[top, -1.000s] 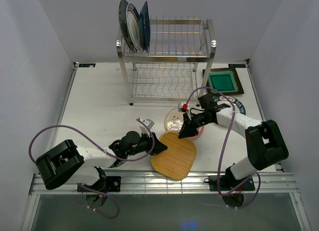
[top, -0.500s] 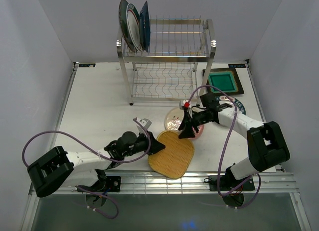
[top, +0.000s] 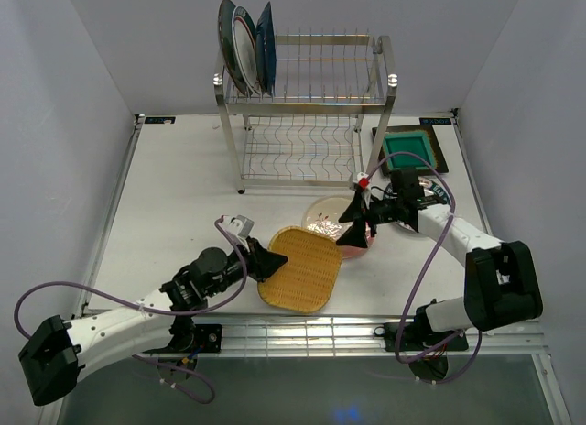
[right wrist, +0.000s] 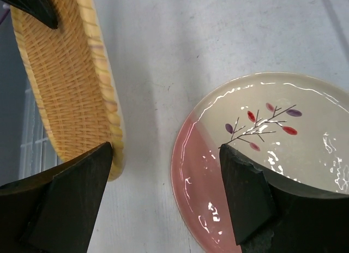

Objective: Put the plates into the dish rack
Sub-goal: Pick up the plate from the corner of the board.

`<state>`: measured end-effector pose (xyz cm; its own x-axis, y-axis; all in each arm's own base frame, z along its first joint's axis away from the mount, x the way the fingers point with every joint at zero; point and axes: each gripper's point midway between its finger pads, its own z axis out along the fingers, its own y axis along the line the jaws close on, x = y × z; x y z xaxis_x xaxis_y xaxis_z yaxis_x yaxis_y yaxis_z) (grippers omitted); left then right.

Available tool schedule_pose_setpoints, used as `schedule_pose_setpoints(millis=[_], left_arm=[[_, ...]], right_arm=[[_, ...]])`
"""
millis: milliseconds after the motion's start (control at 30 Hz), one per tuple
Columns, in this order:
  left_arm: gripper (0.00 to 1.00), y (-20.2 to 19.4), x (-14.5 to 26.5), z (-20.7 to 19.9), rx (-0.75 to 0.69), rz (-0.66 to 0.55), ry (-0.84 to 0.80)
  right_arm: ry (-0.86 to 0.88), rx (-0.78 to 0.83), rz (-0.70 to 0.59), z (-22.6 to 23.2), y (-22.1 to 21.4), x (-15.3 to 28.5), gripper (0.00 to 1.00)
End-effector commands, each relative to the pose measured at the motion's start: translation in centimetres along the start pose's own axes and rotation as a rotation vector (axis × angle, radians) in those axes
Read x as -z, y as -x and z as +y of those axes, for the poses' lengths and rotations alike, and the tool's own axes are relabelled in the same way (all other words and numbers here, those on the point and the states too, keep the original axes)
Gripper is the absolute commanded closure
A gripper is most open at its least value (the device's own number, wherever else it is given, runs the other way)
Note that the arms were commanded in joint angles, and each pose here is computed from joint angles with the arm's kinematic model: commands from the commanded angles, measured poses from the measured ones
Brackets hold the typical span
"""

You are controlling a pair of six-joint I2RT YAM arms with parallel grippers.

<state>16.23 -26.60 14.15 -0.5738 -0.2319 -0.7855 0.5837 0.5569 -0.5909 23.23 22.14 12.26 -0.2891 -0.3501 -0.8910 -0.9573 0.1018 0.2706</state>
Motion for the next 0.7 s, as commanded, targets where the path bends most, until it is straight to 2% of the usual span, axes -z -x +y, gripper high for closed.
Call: schedule_pose_setpoints(millis=[0,67,367,467,667], left_arm=[[1.00,2.7,0.9,-0.6,0.012,-0.109,0.004],[1.00,4.1,1.4,-1.0,0.034,-0.164,-0.001],[1.00,9.6,1.9,-4.3,0.032,-0.275,-0.043],[1.00,11.3,1.5,-5.2,0.018,-0.302,-0.042],[1.00,16.3,0.5,-9.7,-0.044,-0.349,-0.108]], right_arm=[[-0.062,0.043,-0.085,-1.1,2.1,1.4,0.16],[-0.112,0.008,-0.112,-2.0,2.4,2.2,0.16],[-0.327,-0.002,-0.226,-5.4,3.5,5.5,0.18],[-0.343,-0.021,-0.224,-5.9,3.2,5.6,0.18],[-0.348,-0.078,-0.217,-7.2,2.5,5.7,0.19]])
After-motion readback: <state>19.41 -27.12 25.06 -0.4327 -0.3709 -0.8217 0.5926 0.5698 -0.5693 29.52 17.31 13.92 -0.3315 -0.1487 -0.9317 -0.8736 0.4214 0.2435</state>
